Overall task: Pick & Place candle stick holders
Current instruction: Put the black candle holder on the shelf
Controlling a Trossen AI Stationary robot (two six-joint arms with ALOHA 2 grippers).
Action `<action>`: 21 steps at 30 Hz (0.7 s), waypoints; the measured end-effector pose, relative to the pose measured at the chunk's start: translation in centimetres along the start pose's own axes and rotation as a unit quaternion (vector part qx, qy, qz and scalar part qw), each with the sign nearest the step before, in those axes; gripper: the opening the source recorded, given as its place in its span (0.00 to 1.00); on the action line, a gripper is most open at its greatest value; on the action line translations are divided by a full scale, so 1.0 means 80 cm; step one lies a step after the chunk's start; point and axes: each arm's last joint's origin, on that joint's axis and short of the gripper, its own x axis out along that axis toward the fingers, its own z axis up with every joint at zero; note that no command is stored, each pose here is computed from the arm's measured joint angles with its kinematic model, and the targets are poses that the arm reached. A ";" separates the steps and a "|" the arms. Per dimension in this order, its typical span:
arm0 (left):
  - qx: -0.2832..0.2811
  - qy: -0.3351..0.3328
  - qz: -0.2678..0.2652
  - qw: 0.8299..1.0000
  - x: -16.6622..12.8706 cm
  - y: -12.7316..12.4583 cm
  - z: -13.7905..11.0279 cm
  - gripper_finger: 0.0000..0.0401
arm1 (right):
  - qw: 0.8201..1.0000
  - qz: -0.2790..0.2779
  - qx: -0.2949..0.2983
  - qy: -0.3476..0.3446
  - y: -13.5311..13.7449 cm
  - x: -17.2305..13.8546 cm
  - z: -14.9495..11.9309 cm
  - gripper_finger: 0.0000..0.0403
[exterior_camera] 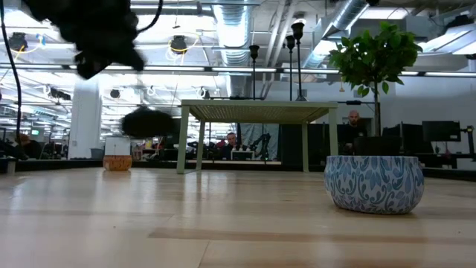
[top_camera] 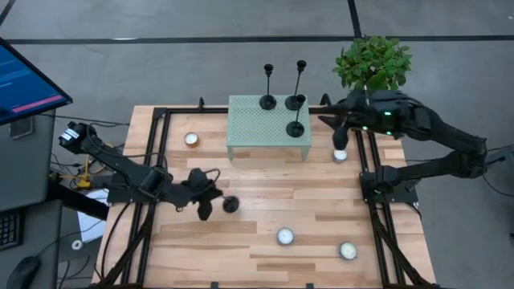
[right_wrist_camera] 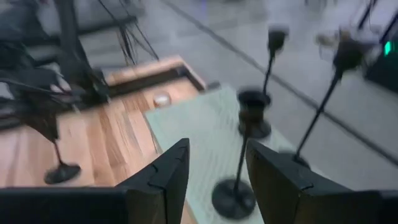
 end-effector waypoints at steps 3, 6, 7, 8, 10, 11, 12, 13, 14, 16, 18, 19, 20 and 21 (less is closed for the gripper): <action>-0.012 -0.074 0.002 0.997 0.002 -0.004 0.018 0.04 | 0.998 0.014 -0.013 -0.052 -0.003 -0.028 0.006 0.33; -0.011 -0.133 -0.003 0.991 0.004 -0.006 0.036 0.03 | 0.995 0.023 -0.016 -0.097 -0.009 -0.058 0.009 0.30; -0.013 -0.152 -0.005 0.988 0.004 -0.005 0.043 0.03 | 0.994 0.026 -0.013 -0.109 -0.011 -0.066 0.009 0.29; -0.018 -0.172 -0.005 0.985 0.005 -0.004 0.050 0.03 | 0.993 0.027 -0.010 -0.119 -0.013 -0.073 0.009 0.28; -0.020 -0.206 0.003 0.978 0.005 -0.002 0.067 0.03 | 0.990 0.027 -0.004 -0.138 -0.019 -0.092 0.006 0.27; -0.018 -0.219 0.011 0.975 0.004 -0.001 0.077 0.03 | 0.989 0.027 -0.002 -0.145 -0.022 -0.099 0.005 0.26; -0.015 -0.232 0.019 0.972 0.003 -0.001 0.087 0.03 | 0.988 0.027 0.001 -0.151 -0.024 -0.106 0.003 0.26; -0.007 -0.244 0.028 0.969 0.003 -0.002 0.099 0.03 | 0.987 0.028 0.006 -0.158 -0.026 -0.113 0.002 0.25; 0.005 -0.252 0.035 0.967 0.003 -0.002 0.109 0.03 | 0.986 0.028 0.009 -0.163 -0.028 -0.120 0.000 0.24; 0.027 -0.268 0.046 0.962 0.004 -0.005 0.132 0.03 | 0.985 0.029 0.013 -0.170 -0.032 -0.129 -0.004 0.23; 0.048 -0.282 0.057 0.956 0.007 -0.008 0.154 0.03 | 0.984 0.030 0.014 -0.174 -0.034 -0.133 -0.010 0.22; 0.060 -0.286 0.062 0.954 0.010 -0.009 0.164 0.03 | 0.984 0.030 0.015 -0.174 -0.034 -0.135 -0.014 0.21; 0.071 -0.289 0.069 0.952 0.014 -0.010 0.173 0.03 | 0.984 0.030 0.016 -0.176 -0.035 -0.136 -0.016 0.20; 0.081 -0.292 0.079 0.950 0.019 -0.010 0.182 0.03 | 0.984 0.030 0.016 -0.176 -0.036 -0.138 -0.019 0.20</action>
